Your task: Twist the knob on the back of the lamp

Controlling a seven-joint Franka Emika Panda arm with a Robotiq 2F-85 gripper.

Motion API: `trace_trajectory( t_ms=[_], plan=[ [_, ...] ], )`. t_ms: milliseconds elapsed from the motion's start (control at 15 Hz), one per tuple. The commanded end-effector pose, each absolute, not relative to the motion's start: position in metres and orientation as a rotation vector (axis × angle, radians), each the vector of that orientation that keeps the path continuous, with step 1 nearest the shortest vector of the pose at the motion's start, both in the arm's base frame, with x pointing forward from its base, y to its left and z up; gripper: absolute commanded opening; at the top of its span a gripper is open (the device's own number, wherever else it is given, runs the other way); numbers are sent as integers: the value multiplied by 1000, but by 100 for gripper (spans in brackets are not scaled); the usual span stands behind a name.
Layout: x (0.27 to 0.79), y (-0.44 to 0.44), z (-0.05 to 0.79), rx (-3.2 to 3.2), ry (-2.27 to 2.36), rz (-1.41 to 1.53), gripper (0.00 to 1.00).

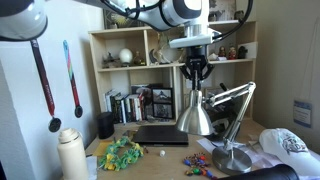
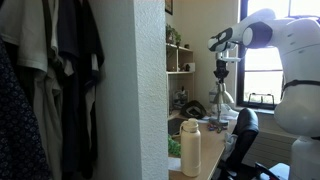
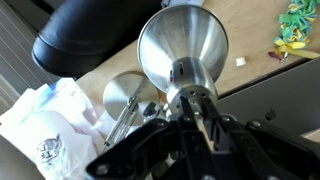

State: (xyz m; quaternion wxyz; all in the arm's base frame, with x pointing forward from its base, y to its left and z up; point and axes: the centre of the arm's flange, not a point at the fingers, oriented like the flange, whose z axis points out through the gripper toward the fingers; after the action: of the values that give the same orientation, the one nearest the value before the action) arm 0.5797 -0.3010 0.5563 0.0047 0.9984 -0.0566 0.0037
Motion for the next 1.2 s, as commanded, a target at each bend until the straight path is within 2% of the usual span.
trace_trajectory(
  t_ms=[0, 1133],
  plan=[
    [591, -311, 566, 3170, -9, 3, 4],
    [601, -311, 554, 3101, 686, -79, 4]
  ],
)
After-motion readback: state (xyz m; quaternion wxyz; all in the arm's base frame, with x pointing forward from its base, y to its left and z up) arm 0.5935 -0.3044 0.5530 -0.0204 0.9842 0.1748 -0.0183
